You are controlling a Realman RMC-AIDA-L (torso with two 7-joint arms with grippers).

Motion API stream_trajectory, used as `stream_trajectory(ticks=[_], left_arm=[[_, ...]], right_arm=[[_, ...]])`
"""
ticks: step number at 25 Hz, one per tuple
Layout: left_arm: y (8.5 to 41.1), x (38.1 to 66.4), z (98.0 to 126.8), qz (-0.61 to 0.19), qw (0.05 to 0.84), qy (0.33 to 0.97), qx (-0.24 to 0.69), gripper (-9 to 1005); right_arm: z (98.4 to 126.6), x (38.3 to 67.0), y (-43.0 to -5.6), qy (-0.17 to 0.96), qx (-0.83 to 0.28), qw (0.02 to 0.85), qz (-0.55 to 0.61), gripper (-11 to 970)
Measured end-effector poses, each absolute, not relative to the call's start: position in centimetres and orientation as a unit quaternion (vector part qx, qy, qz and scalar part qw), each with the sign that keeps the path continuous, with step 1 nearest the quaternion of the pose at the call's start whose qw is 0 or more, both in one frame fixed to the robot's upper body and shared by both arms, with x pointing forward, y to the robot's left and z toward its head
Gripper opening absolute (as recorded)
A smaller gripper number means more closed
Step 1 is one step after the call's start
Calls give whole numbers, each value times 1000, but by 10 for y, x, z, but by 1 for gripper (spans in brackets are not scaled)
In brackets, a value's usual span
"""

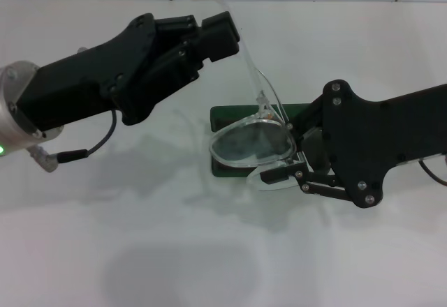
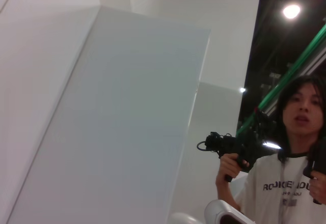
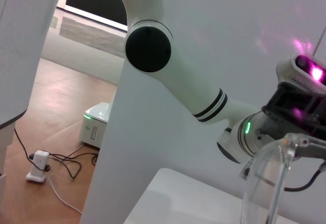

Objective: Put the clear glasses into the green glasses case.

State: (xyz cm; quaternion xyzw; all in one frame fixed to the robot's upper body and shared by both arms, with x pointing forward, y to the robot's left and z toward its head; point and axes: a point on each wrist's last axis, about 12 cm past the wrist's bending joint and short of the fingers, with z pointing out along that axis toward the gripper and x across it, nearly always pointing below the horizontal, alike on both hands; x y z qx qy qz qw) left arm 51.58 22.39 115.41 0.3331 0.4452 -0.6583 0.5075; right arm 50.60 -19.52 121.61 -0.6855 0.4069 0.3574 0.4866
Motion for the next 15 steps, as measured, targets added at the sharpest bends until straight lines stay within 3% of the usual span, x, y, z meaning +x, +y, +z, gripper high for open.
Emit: stream_trajectory(ticks=[15], left_arm=[[209, 516, 1152, -667, 464, 451, 369, 82]], right_arm=[[1216, 507, -194, 397, -682, 496, 362, 120]])
